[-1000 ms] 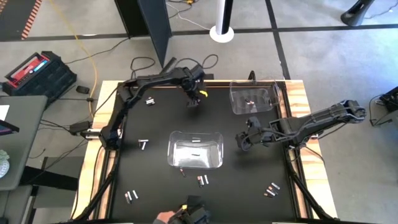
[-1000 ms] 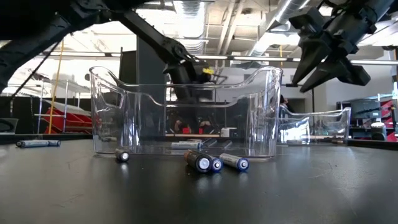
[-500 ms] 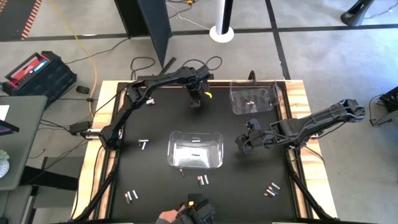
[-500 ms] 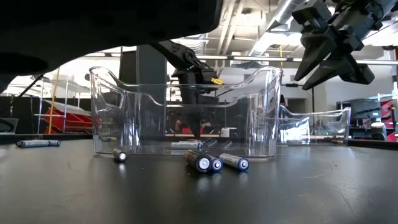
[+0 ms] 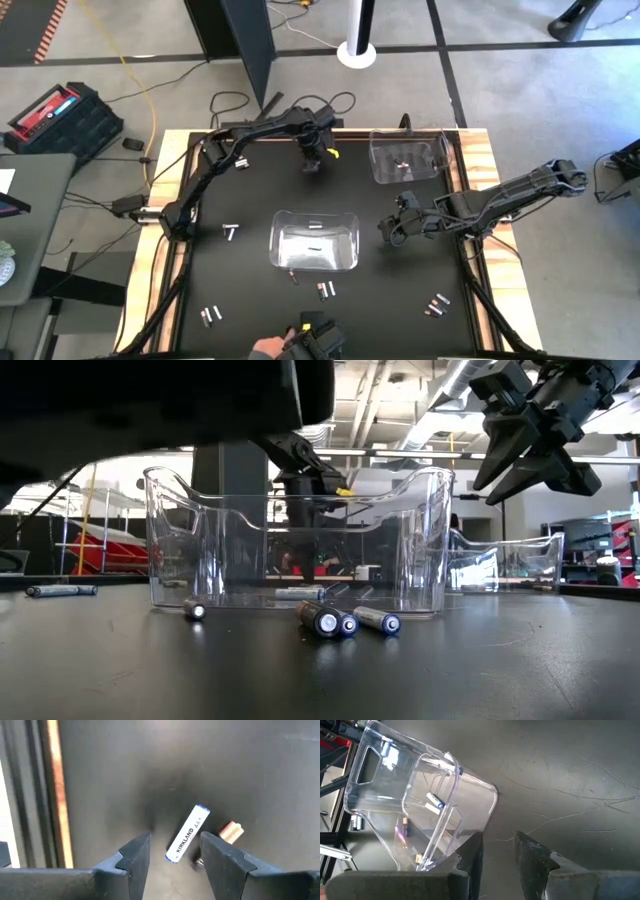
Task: Sort batteries
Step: Put the white battery into the bottom transparent bin
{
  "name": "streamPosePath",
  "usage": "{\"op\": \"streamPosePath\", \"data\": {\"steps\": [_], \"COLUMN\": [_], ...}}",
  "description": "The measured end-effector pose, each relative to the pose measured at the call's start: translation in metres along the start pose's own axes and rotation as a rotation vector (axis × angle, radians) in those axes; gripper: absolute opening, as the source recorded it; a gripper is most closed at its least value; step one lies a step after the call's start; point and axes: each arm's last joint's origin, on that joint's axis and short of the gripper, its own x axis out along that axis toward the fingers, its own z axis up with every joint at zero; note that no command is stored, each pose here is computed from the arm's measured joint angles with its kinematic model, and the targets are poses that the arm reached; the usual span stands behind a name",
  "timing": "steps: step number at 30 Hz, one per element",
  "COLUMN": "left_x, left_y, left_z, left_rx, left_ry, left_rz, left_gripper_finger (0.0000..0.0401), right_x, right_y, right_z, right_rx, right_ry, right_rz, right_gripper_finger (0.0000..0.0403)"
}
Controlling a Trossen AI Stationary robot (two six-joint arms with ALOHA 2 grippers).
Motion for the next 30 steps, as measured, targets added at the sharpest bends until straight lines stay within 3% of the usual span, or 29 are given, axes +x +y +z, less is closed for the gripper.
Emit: {"op": "streamPosePath", "data": {"steps": [14, 26, 30], "left_x": [0.006, 0.02, 0.02], "left_y": [-0.001, 0.005, 0.003], "left_z": [0.001, -0.012, -0.011], "left_rx": [-0.002, -0.105, -0.092], "left_ry": [-0.03, 0.014, 0.02], "left_rz": [-0.031, -0.128, -0.131], "left_gripper_finger": [0.0161, 0.0069, 0.0039], "right_x": [0.0, 0.0, 0.0], "right_y": [0.0, 0.0, 0.0], "right_z": [0.0, 0.0, 0.0], "right_rx": [0.001, 0.001, 0.001], "right_ry": [0.0, 0.0, 0.0], "right_rz": [0.001, 0.001, 0.003], "right_gripper_finger": [0.0127, 0.0127, 0.0127]}}
